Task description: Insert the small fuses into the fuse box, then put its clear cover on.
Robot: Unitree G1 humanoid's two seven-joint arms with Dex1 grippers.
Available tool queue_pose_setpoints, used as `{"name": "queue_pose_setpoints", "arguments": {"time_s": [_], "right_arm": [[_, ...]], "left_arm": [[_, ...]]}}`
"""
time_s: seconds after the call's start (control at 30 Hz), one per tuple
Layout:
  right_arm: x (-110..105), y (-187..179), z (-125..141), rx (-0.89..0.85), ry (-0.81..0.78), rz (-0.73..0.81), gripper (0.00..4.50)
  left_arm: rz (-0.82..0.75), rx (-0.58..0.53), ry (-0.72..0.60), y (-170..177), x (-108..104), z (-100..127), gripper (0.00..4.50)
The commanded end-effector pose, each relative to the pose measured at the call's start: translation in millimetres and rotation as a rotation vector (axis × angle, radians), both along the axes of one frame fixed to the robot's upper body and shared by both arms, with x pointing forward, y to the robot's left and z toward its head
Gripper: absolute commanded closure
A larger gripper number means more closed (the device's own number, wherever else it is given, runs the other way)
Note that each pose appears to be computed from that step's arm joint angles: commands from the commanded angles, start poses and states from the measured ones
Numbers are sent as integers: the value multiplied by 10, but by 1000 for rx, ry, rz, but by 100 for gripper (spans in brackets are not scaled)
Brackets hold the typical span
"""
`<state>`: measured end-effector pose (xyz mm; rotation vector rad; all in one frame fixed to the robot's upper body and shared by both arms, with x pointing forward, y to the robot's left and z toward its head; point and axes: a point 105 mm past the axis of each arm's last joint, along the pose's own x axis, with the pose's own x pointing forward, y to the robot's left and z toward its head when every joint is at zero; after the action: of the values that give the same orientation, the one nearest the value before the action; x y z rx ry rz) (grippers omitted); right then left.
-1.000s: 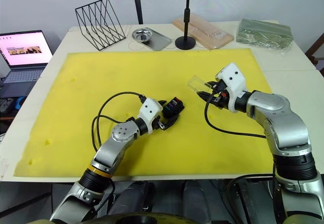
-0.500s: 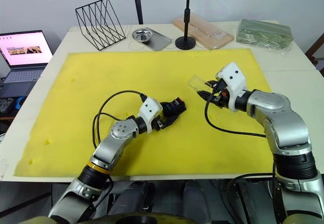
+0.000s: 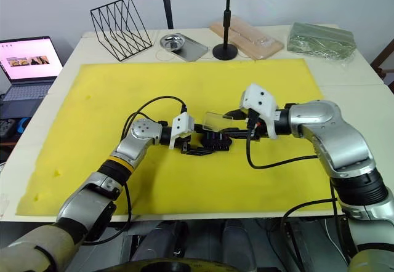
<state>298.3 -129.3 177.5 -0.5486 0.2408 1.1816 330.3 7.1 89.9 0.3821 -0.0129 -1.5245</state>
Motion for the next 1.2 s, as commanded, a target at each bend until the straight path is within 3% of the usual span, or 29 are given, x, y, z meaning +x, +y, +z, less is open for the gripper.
{"name": "queue_pose_setpoints", "arguments": {"time_s": [0.03, 0.47, 1.2], "right_arm": [[14, 8, 2, -33, -42, 28, 272], [51, -29, -175, -74, 0, 77, 272], [30, -30, -190, -34, 49, 83, 272]], "left_arm": [[-12, -10, -31, -27, 2, 28, 169], [-45, -30, -13, -3, -48, 31, 169], [-42, -7, -22, 58, -25, -5, 169]]}}
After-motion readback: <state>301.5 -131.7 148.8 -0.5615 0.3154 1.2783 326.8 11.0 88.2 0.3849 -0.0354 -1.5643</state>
